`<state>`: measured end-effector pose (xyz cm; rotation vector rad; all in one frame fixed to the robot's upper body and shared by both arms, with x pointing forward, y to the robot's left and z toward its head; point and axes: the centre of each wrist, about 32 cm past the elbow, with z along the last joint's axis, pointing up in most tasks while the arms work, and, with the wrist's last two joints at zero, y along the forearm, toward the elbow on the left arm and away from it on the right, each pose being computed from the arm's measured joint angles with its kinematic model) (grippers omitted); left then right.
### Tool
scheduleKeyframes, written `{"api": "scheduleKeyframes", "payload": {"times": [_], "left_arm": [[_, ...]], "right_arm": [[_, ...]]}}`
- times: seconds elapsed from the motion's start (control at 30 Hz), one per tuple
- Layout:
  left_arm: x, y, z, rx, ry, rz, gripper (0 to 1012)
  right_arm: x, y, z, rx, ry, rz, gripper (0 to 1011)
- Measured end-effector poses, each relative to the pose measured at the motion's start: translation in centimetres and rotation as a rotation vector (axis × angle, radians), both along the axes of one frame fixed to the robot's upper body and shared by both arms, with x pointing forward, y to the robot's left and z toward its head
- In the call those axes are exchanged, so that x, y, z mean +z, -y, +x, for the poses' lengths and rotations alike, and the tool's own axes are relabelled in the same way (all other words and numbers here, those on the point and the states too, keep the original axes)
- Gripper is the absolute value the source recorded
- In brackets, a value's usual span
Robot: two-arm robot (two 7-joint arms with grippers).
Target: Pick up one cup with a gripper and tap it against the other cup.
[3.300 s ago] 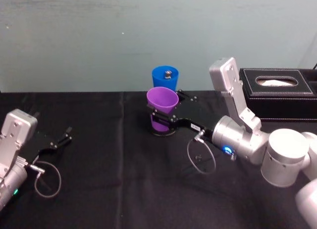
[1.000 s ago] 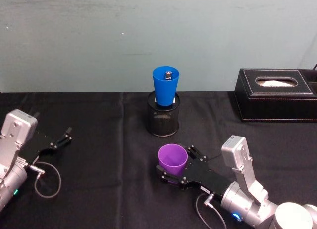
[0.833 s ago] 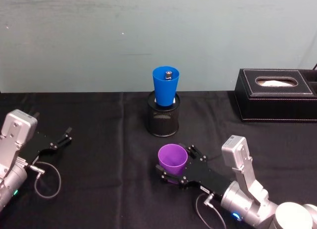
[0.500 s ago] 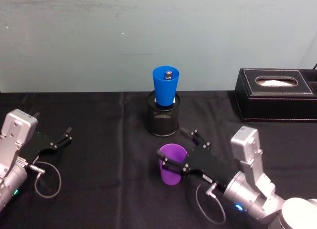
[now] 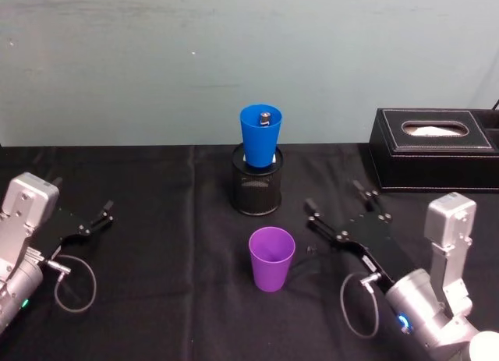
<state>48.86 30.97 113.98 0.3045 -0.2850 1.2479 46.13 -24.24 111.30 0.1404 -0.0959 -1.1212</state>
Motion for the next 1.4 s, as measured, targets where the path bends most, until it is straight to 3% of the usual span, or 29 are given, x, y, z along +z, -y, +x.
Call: {"api": "scheduleKeyframes", "payload": {"times": [0.33,0.63,1.4], "left_arm": [[0.0,0.0,0.0,0.0,0.0,0.0,1000],[0.0,0.0,0.0,0.0,0.0,0.0,1000],[0.0,0.0,0.0,0.0,0.0,0.0,1000]], "right_arm": [[-1.8,0.3,-0.7,-0.135,-0.086,-0.031,1004],[-2.3,0.2,-0.9,-0.135,-0.084,-0.051,1004],[-2.3,0.2,-0.8,-0.137,-0.088,-0.049,1004]]}}
